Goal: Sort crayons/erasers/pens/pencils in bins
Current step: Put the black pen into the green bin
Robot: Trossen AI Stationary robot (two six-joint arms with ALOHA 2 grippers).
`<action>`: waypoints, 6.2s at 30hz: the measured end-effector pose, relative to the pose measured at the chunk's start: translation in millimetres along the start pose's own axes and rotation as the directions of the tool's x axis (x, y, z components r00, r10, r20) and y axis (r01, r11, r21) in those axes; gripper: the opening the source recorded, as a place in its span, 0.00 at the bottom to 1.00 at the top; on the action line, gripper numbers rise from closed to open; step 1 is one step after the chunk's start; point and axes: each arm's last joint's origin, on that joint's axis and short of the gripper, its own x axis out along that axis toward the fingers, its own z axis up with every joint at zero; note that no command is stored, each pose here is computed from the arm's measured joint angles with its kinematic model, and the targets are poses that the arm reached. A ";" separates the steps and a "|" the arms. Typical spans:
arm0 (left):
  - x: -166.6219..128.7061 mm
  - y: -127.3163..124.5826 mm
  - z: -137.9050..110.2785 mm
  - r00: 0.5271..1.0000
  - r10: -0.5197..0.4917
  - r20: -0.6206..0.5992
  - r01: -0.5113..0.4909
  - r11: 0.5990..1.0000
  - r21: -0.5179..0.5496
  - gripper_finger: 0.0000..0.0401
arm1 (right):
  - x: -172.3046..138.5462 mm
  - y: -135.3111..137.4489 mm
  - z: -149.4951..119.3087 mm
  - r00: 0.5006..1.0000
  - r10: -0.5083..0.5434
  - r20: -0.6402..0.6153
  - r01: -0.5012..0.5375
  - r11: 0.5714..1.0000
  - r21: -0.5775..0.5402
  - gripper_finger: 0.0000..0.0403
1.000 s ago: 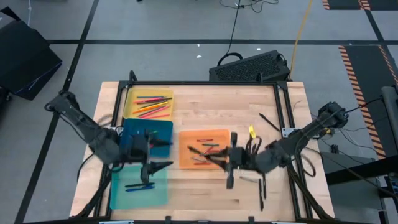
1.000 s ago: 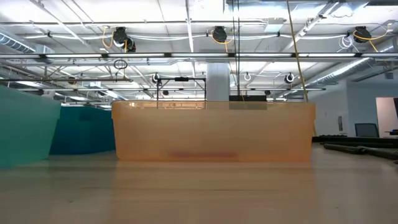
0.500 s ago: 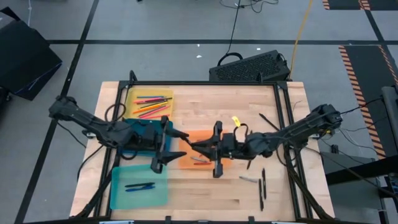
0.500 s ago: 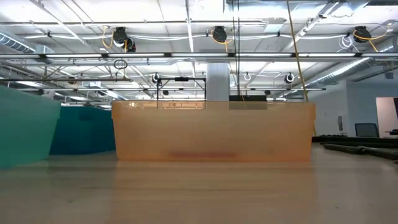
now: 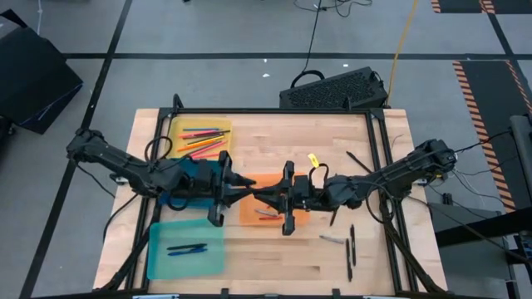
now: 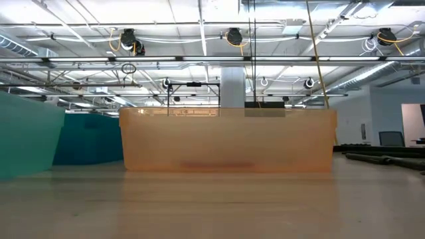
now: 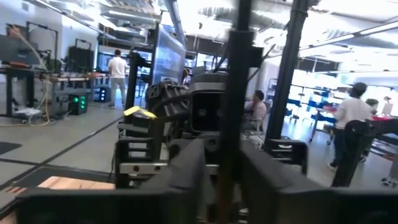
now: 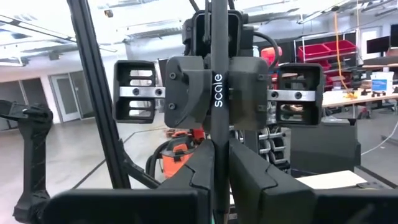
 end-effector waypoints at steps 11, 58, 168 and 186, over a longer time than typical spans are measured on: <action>-14.8 1.7 2.9 0.972 0.021 -0.235 -0.028 0.999 -0.025 0.08 | -10.3 -4.6 0.8 0.987 -0.098 -0.125 0.091 0.994 -0.061 0.35; -146.9 -65.5 -187.3 -0.330 0.233 -0.915 -0.176 0.937 0.302 0.46 | -165.3 76.8 -124.5 -0.165 -0.115 -0.980 0.775 0.599 -0.201 0.52; -88.1 -72.4 -71.2 0.309 0.038 -0.950 -0.177 0.984 -0.018 0.08 | -93.8 42.3 -56.4 0.838 -0.129 -0.530 0.191 0.979 0.064 0.43; -174.3 -72.3 -173.2 -0.191 0.143 -0.971 -0.189 0.965 0.179 0.12 | -100.7 134.7 -119.3 0.167 -0.016 -0.986 0.669 0.736 0.102 0.32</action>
